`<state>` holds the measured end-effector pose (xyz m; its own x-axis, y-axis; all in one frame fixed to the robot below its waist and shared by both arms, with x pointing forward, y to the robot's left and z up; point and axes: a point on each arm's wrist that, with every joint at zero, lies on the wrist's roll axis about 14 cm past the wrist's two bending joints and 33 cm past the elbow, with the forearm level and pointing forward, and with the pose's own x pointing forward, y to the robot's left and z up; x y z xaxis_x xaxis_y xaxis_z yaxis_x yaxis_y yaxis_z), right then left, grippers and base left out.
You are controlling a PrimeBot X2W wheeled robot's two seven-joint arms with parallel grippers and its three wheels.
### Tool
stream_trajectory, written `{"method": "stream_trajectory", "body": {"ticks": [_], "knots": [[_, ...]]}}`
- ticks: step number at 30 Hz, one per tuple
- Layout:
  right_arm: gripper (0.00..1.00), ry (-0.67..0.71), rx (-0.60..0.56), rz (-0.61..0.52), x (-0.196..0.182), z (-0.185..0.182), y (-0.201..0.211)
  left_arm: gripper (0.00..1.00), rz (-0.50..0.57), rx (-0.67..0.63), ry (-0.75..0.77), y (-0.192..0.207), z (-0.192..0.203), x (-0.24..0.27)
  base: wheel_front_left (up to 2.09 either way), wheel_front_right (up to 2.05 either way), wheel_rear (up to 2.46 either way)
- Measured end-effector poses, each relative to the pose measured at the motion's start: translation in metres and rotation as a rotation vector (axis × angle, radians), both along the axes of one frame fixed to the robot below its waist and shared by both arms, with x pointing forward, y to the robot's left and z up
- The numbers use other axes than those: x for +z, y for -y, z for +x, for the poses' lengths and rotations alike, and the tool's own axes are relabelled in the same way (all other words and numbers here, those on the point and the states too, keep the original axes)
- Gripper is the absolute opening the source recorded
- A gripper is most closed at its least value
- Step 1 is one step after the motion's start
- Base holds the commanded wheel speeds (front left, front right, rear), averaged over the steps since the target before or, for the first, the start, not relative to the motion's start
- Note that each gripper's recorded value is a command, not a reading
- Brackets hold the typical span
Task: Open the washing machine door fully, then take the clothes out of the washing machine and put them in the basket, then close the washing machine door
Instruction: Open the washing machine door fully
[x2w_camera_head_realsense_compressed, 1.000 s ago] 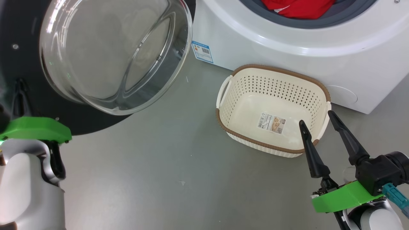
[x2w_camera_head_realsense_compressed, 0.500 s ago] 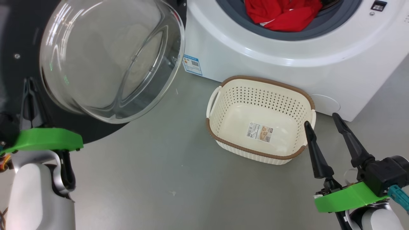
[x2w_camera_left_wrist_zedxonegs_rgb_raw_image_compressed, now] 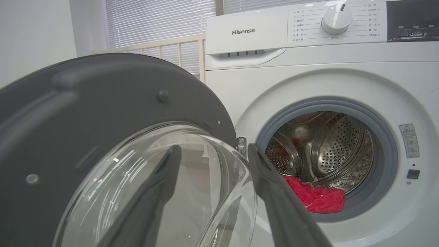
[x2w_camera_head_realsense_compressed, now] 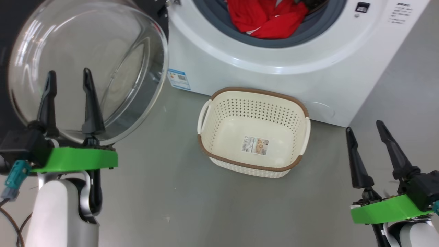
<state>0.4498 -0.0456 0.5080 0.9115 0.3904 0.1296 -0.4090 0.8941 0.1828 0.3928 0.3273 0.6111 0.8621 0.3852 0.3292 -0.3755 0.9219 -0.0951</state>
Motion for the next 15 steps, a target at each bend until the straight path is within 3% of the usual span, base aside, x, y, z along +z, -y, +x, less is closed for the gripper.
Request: {"method": "stream_trajectory", "body": {"ticks": [15], "knots": [[1.0, 0.039, -0.249, 0.028, 0.017, -0.01, 0.09, 1.0, -0.018, -0.382, 0.016, 0.111, 0.033, -0.009, 0.0, 0.0, 0.0]]}}
